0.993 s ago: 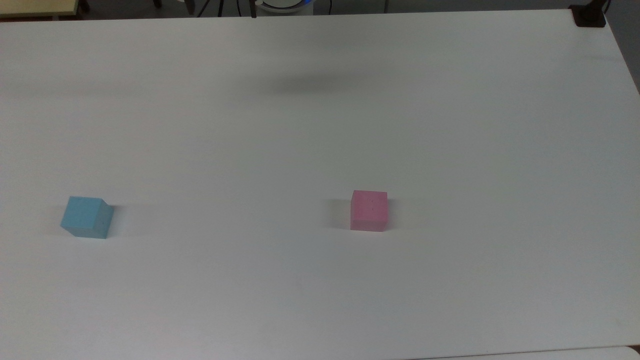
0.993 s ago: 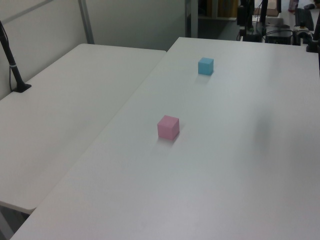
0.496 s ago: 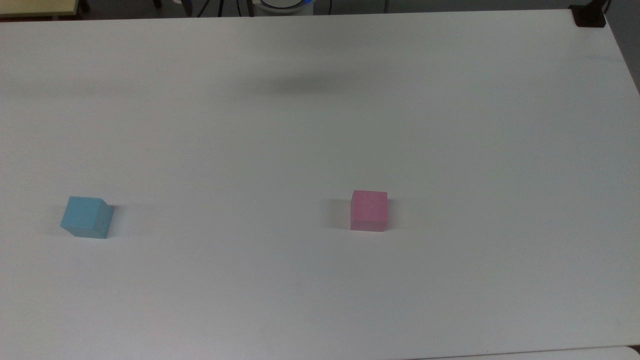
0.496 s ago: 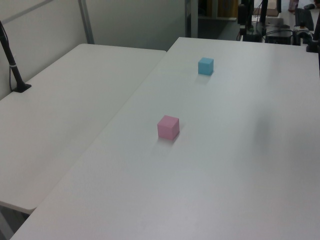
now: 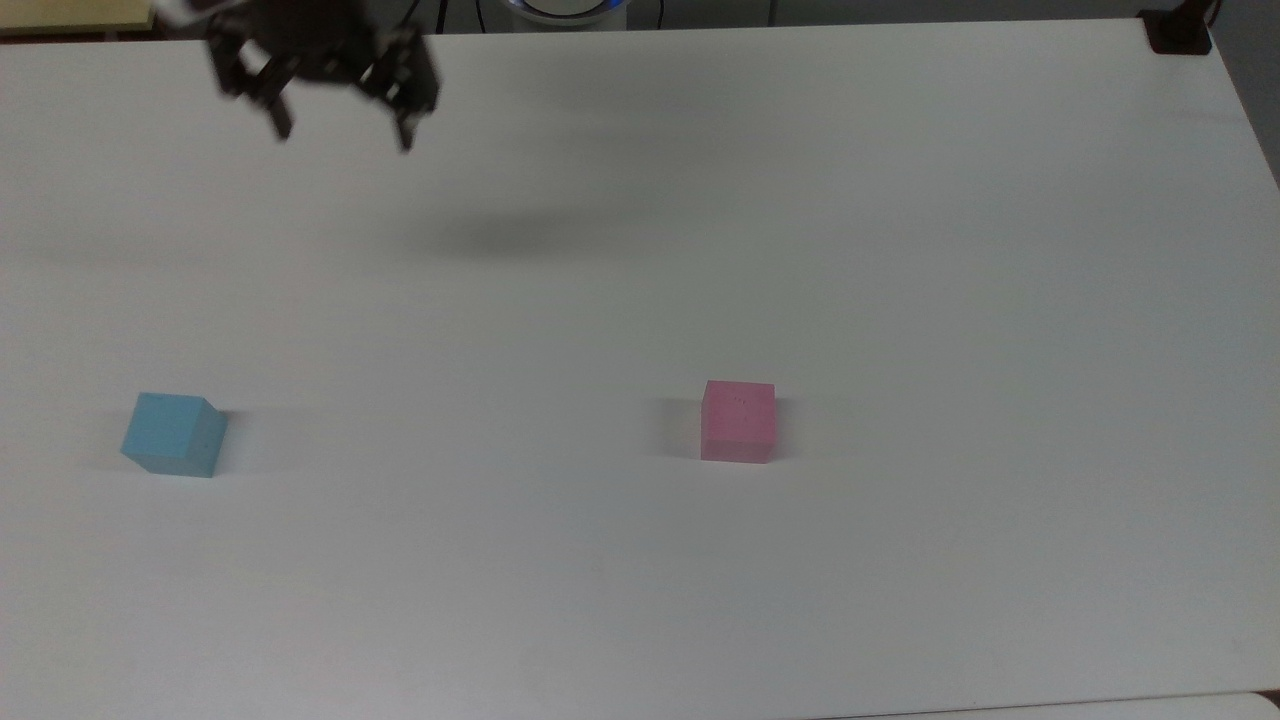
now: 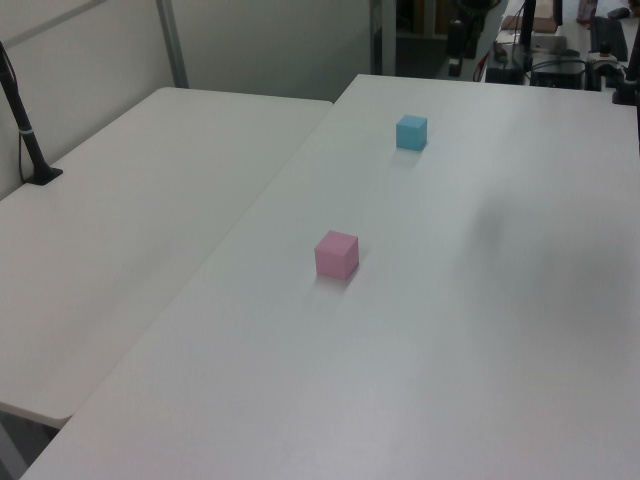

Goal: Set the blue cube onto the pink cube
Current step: 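Move the open gripper over the light-blue cube and lower it, then close the gripper on the light-blue cube, then lift the light-blue cube and carry it over the pink cube, then lower the light-blue cube onto the pink cube's top face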

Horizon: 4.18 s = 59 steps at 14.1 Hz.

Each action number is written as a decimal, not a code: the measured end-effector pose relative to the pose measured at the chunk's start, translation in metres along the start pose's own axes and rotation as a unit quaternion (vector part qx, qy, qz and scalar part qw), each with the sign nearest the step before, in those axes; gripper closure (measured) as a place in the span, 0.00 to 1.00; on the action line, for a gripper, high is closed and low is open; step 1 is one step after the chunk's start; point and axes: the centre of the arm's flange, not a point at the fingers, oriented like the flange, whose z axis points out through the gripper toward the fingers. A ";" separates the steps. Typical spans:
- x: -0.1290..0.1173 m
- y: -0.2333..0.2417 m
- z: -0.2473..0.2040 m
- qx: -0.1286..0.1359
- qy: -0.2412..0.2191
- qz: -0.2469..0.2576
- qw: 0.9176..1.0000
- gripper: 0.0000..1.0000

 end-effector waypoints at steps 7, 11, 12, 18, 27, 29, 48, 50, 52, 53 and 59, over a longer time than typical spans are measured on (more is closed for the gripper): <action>0.059 0.124 0.120 -0.043 0.066 0.050 0.996 0.00; 0.078 0.149 0.171 -0.065 0.119 0.058 0.989 0.00; 0.080 0.151 0.183 -0.067 0.124 0.059 0.988 0.00; 0.091 0.151 0.253 -0.073 0.154 0.079 0.982 0.00; 0.102 0.154 0.234 -0.081 0.197 0.084 0.973 0.41; 0.104 0.151 0.195 -0.078 0.222 0.088 0.968 0.41; 0.058 -0.262 0.099 0.062 0.091 0.026 0.994 0.41; 0.055 -0.292 0.137 0.048 0.069 0.029 0.996 0.41; 0.056 -0.319 0.177 0.034 0.069 0.033 0.996 0.41; 0.058 -0.325 0.179 0.030 0.078 0.036 0.996 0.41; 0.062 -0.335 0.176 0.037 0.095 0.064 0.993 0.41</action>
